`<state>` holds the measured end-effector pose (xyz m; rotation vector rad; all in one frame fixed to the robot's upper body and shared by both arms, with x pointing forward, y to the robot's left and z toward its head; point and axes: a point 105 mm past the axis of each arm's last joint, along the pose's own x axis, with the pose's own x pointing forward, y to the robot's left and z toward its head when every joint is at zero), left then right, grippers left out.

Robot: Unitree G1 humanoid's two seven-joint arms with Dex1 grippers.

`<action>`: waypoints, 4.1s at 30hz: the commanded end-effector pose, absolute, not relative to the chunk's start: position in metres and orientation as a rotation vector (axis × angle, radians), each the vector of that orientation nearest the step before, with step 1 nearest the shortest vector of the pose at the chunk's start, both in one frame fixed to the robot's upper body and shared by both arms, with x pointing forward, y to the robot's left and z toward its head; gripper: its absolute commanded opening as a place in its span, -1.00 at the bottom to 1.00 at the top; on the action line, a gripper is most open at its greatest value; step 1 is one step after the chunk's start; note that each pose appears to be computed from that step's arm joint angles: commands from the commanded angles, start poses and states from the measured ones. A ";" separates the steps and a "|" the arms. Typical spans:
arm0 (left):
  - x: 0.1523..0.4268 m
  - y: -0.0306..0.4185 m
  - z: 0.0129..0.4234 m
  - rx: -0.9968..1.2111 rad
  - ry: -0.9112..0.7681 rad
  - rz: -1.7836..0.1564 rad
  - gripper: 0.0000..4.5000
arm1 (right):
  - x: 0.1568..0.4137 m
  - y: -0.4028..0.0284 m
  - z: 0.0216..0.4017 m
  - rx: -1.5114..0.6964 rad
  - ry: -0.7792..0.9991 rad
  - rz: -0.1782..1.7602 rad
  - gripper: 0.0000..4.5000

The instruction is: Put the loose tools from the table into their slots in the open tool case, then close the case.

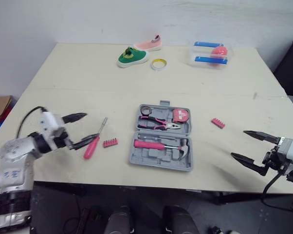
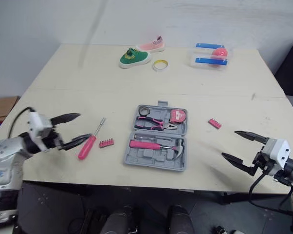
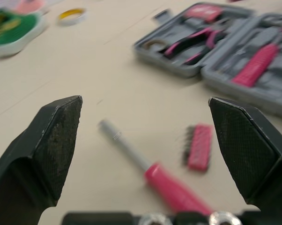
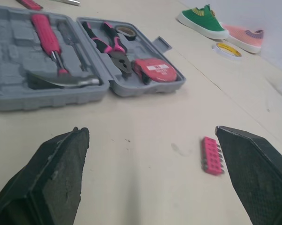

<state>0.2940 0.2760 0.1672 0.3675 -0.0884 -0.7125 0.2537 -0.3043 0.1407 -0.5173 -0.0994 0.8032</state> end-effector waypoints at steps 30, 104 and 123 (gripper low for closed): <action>0.265 0.238 0.160 0.423 0.124 -0.907 0.97 | 0.263 -0.258 0.136 -0.404 -0.228 0.987 1.00; 0.294 0.242 0.070 0.470 0.539 -0.976 -0.71 | 0.263 -0.195 0.174 -0.401 -0.342 1.075 1.00; 0.281 0.143 0.172 0.741 0.416 -1.388 -0.71 | 0.256 -0.189 0.171 -0.393 -0.283 1.153 1.00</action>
